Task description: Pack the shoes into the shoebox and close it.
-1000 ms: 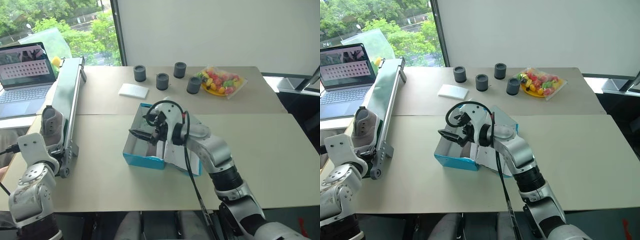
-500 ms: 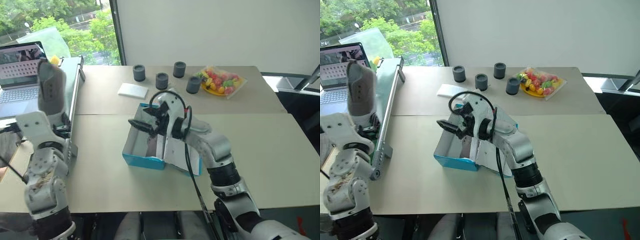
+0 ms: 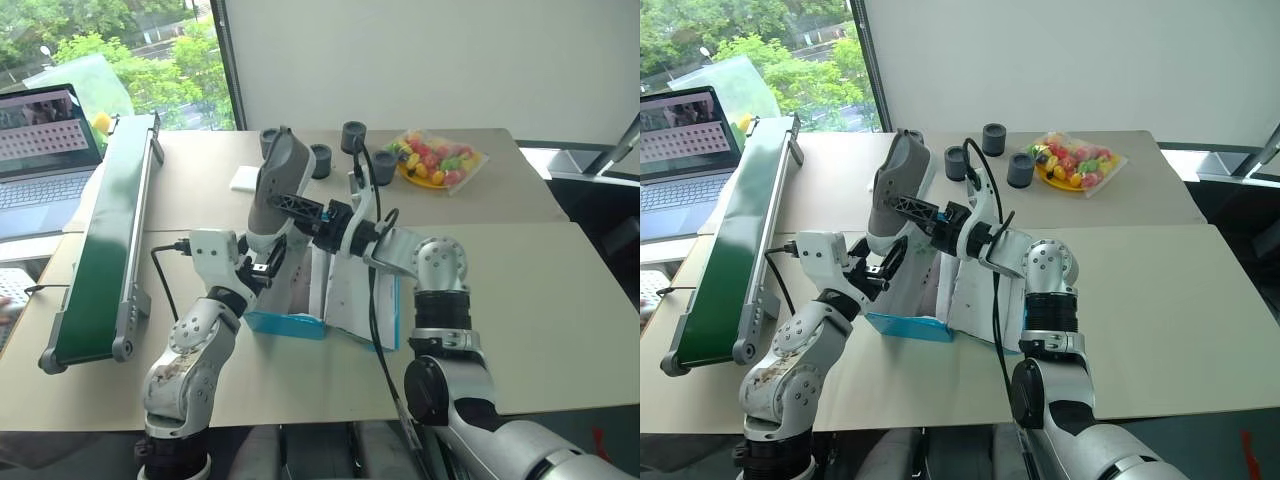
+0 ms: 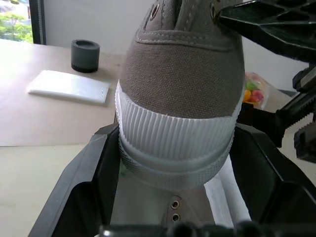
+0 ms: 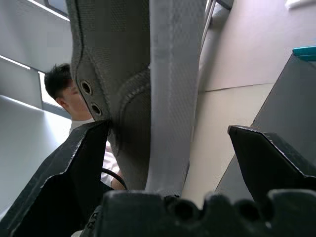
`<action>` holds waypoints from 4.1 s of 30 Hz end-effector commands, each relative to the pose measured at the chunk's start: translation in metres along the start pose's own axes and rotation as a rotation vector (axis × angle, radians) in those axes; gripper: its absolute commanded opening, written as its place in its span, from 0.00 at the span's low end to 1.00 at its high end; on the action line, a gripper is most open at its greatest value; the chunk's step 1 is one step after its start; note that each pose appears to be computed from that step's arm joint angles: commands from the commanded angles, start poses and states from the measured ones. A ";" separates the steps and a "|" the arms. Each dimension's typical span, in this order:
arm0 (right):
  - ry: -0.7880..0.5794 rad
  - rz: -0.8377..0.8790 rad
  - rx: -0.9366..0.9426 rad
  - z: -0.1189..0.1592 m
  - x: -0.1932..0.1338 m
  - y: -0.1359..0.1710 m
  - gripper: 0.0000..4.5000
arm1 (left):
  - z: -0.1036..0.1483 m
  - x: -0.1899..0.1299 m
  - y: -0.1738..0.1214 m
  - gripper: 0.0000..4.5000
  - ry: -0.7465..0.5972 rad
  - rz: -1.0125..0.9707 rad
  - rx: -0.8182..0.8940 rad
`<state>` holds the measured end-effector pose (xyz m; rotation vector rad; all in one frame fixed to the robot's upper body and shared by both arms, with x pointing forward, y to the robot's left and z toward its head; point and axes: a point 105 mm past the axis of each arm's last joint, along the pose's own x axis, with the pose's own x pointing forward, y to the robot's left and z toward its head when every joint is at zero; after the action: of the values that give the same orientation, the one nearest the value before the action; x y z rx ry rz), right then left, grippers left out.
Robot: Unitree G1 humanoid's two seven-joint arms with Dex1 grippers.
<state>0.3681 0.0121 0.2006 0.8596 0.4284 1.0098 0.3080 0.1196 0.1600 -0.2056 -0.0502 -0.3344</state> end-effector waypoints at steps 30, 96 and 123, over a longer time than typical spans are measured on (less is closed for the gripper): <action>-0.142 0.075 -0.013 0.027 0.012 0.036 0.08 | 0.018 -0.011 -0.012 0.99 -0.017 -0.118 0.203; 0.420 -0.466 -0.070 -0.051 0.086 0.007 0.99 | 0.036 -0.083 0.057 1.00 0.269 -0.477 0.627; 0.746 0.232 -0.519 -0.084 -0.132 0.046 0.01 | 0.036 -0.069 0.063 1.00 0.270 -0.498 0.598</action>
<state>0.2351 -0.0612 0.1741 0.1038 0.7092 1.4722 0.2637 0.2084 0.1688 0.4218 0.1000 -0.8162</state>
